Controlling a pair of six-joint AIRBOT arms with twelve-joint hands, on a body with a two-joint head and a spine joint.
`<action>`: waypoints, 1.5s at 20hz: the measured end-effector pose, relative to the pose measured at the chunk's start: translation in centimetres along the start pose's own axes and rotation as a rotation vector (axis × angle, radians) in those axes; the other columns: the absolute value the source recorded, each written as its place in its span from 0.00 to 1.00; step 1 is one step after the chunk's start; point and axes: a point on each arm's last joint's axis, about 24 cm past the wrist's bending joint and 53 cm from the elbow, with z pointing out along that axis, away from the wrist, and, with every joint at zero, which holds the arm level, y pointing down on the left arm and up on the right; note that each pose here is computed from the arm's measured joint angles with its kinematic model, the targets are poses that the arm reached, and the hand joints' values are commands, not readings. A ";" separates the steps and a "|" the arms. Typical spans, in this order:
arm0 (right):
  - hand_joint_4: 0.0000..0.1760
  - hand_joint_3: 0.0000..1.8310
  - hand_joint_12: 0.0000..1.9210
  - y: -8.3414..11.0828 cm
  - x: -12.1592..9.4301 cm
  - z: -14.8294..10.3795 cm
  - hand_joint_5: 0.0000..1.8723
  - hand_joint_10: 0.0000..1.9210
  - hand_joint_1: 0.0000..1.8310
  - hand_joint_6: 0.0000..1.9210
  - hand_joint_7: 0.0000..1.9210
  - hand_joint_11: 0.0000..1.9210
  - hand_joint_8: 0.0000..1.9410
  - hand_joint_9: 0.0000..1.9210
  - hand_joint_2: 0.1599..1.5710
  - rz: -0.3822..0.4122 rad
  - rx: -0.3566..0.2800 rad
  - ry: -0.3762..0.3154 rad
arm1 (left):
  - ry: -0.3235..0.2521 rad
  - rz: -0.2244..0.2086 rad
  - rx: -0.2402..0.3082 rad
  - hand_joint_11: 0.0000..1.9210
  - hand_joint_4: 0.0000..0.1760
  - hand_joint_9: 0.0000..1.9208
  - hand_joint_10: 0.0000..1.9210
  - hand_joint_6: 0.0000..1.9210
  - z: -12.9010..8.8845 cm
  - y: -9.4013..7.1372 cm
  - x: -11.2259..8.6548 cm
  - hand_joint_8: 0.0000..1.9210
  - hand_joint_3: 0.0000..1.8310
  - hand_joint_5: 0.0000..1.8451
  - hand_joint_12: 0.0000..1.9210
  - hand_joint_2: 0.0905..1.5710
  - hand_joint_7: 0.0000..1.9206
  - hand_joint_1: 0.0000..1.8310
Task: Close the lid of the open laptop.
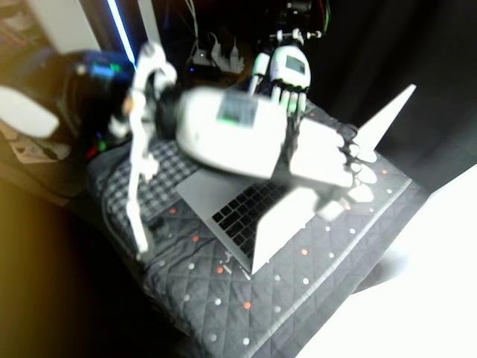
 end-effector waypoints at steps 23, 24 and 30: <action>0.00 0.00 1.00 6.0 10.2 -6.7 0.00 0.78 0.08 0.55 0.02 0.01 0.59 0.00 0.81 0.146 -0.227 0.293 | -0.095 -0.017 -0.039 0.15 0.96 0.24 0.64 0.93 -4.0 -0.5 -3.0 0.44 0.00 0.20 0.90 0.94 0.29 0.30; 0.00 0.00 1.00 5.9 10.8 -6.9 0.00 0.90 0.09 0.69 0.03 0.02 0.74 0.02 0.81 0.147 -0.226 0.309 | -0.135 -0.010 -0.021 0.24 0.78 0.28 0.76 0.93 -4.5 -1.0 -4.1 0.60 0.00 0.23 0.93 0.92 0.28 0.35; 0.00 0.00 1.00 5.7 14.5 -8.0 0.00 1.00 0.24 0.80 0.05 0.29 0.88 0.17 0.82 0.207 -0.214 0.398 | -0.346 0.047 0.078 0.50 0.00 0.49 0.99 0.78 -8.1 -4.4 -9.8 0.98 0.00 0.29 1.00 0.87 0.32 0.60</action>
